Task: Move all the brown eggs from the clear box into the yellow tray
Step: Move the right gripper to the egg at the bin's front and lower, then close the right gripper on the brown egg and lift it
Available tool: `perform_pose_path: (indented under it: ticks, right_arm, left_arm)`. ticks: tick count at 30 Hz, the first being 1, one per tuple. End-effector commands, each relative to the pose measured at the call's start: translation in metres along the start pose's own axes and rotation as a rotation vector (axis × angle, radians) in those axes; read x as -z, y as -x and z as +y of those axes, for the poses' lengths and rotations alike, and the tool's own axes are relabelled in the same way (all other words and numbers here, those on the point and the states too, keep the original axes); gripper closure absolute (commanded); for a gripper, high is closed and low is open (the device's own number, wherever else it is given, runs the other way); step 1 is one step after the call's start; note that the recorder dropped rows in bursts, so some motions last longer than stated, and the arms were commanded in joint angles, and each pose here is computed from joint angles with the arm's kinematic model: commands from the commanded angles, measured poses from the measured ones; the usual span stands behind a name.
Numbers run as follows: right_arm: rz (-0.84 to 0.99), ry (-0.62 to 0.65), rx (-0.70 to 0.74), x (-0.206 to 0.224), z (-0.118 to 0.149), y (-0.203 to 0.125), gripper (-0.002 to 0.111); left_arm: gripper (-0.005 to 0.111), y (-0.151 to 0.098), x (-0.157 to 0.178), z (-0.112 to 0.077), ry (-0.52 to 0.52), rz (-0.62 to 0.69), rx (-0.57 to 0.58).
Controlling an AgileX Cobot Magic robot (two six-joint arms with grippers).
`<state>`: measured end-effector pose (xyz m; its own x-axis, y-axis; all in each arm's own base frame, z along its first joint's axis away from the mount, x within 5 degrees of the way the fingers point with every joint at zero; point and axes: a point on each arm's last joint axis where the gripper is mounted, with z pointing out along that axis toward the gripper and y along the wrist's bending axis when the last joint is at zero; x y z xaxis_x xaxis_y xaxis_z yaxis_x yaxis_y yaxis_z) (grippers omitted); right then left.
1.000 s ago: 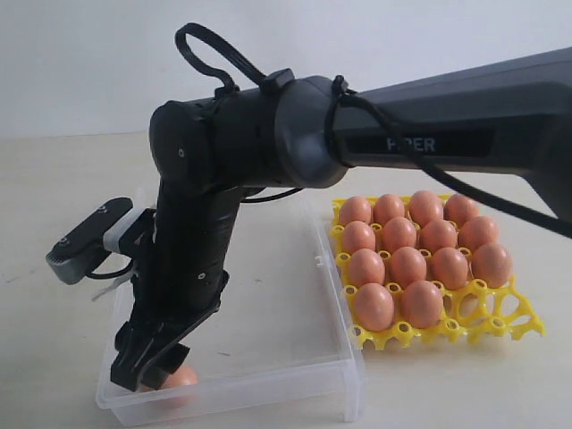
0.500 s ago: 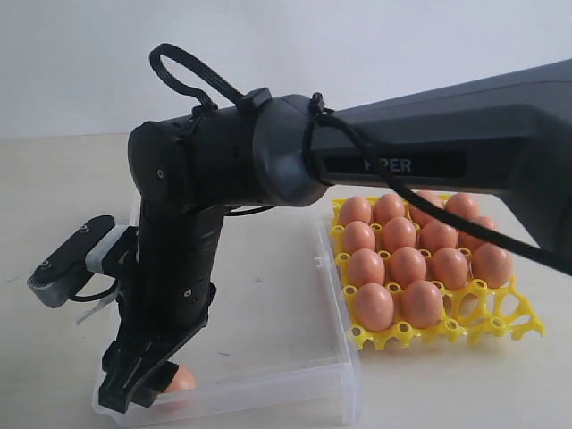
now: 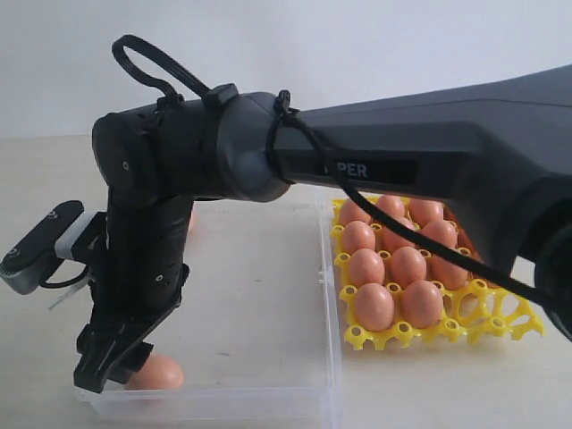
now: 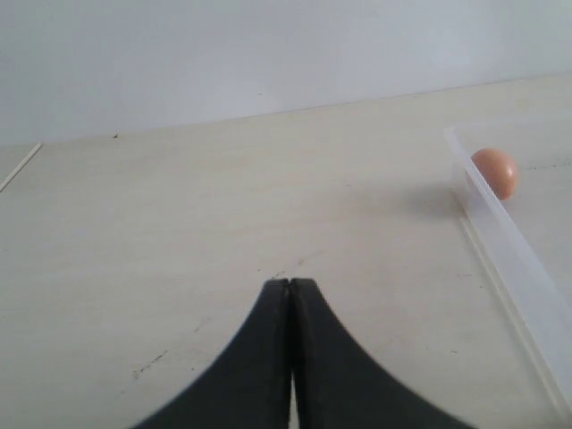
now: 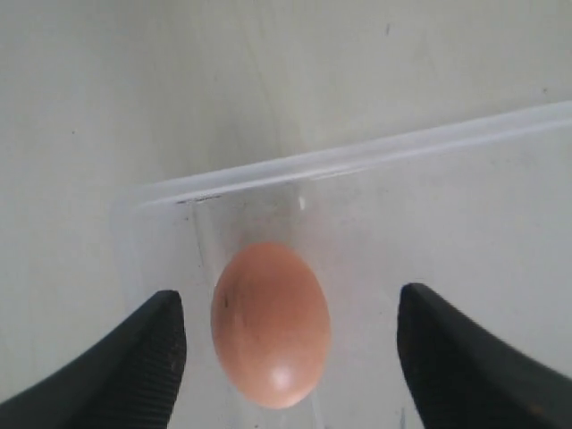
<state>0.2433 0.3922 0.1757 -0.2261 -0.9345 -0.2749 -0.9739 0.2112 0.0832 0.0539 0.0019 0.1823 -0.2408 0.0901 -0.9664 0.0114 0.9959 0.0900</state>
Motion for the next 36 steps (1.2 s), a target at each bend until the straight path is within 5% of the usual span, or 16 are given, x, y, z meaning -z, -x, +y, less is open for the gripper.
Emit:
perform_pose_path:
  ticks: [1, 26, 36]
  right_arm:
    - [-0.012, -0.012, 0.019, 0.004, 0.0, 0.004, 0.044]
    - [0.036, 0.01, -0.03, -0.049, -0.008, -0.003, 0.048]
    - [0.037, 0.016, -0.037, -0.055, -0.009, -0.004, 0.108]
  left_arm:
    - [0.107, 0.002, 0.0, 0.0, -0.001, -0.017, 0.003]
    - [0.107, 0.002, 0.0, 0.0, -0.001, -0.017, 0.003]
    - [0.107, 0.002, 0.0, 0.0, -0.001, -0.017, 0.003]
